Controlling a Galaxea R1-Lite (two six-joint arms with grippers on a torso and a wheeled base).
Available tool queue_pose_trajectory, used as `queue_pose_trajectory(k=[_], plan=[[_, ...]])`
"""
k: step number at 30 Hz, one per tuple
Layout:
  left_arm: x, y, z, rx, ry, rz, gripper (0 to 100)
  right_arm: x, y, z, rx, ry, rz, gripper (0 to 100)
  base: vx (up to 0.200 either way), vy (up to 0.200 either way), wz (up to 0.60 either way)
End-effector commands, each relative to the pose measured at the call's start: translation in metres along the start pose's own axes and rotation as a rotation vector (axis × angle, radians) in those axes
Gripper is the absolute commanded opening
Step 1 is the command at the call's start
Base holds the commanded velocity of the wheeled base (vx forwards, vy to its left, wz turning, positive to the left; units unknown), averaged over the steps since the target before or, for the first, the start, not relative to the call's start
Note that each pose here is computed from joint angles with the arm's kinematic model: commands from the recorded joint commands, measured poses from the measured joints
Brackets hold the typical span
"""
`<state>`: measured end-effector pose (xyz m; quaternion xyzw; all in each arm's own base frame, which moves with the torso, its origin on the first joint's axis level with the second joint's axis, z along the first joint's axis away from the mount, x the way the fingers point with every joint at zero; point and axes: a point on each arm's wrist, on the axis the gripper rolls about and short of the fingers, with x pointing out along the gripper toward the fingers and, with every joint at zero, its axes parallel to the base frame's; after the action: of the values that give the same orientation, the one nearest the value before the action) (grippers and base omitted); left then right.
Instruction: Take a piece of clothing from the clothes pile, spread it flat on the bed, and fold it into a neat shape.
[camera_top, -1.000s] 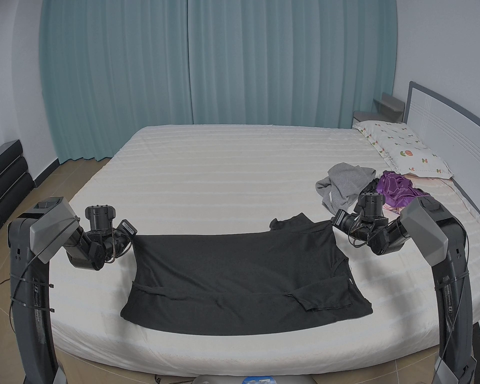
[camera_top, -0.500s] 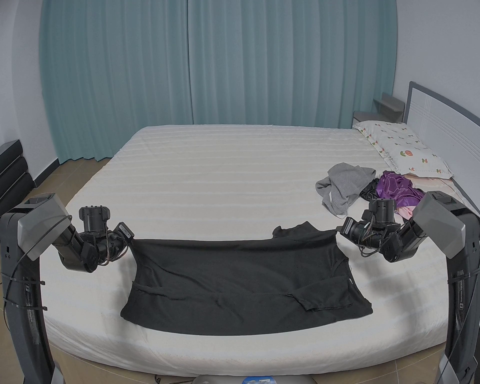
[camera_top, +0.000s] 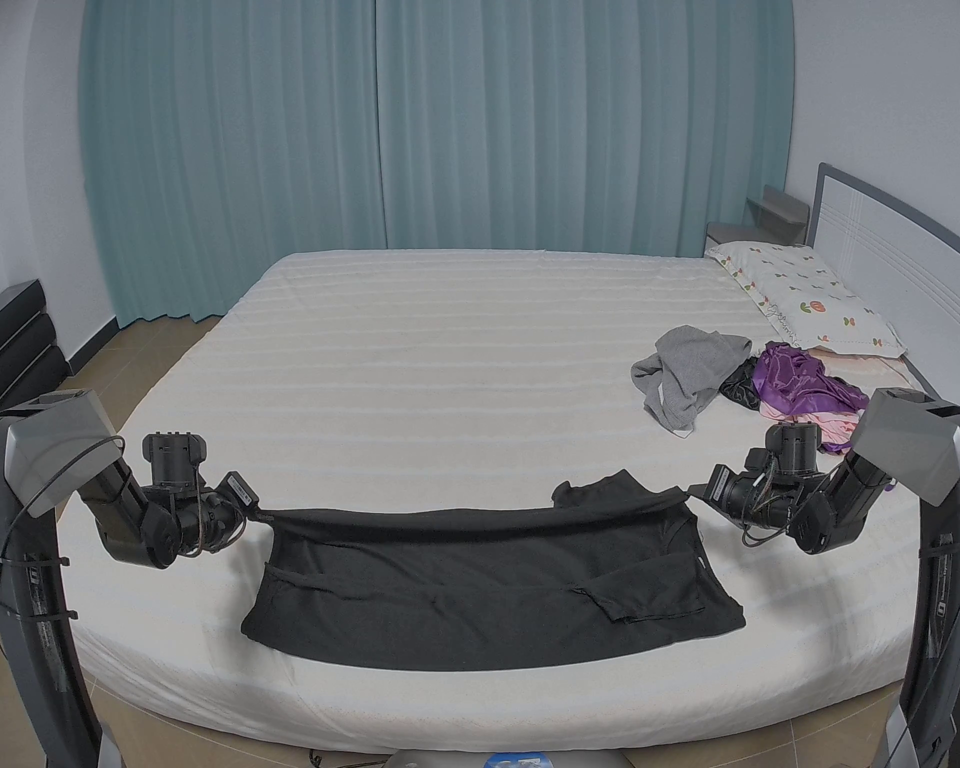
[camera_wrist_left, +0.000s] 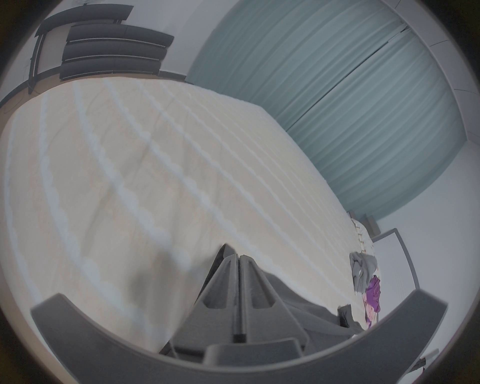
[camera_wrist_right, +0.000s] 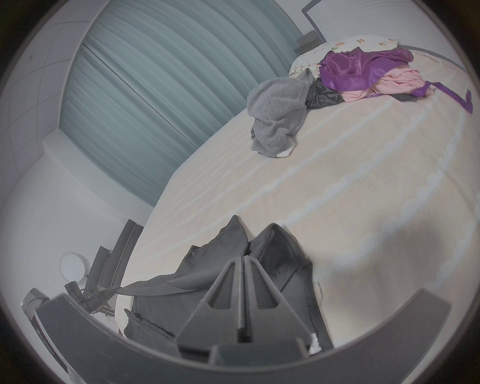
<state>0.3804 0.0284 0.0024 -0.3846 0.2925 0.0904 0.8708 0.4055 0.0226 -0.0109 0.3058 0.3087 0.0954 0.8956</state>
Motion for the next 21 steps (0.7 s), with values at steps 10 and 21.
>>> queue_pose_trajectory(k=[10, 21], plan=[[-0.018, 0.018, -0.026, -0.006, 0.097, 0.036, 0, -0.010, -0.017, -0.027, -0.032, 0.090, -0.054, 0, 0.000, 0.000, 0.00], [-0.027, 0.025, -0.037, 0.049, 0.136, 0.004, 0, -0.009, -0.018, -0.031, -0.052, 0.103, -0.056, 0, 0.000, 0.000, 0.00]])
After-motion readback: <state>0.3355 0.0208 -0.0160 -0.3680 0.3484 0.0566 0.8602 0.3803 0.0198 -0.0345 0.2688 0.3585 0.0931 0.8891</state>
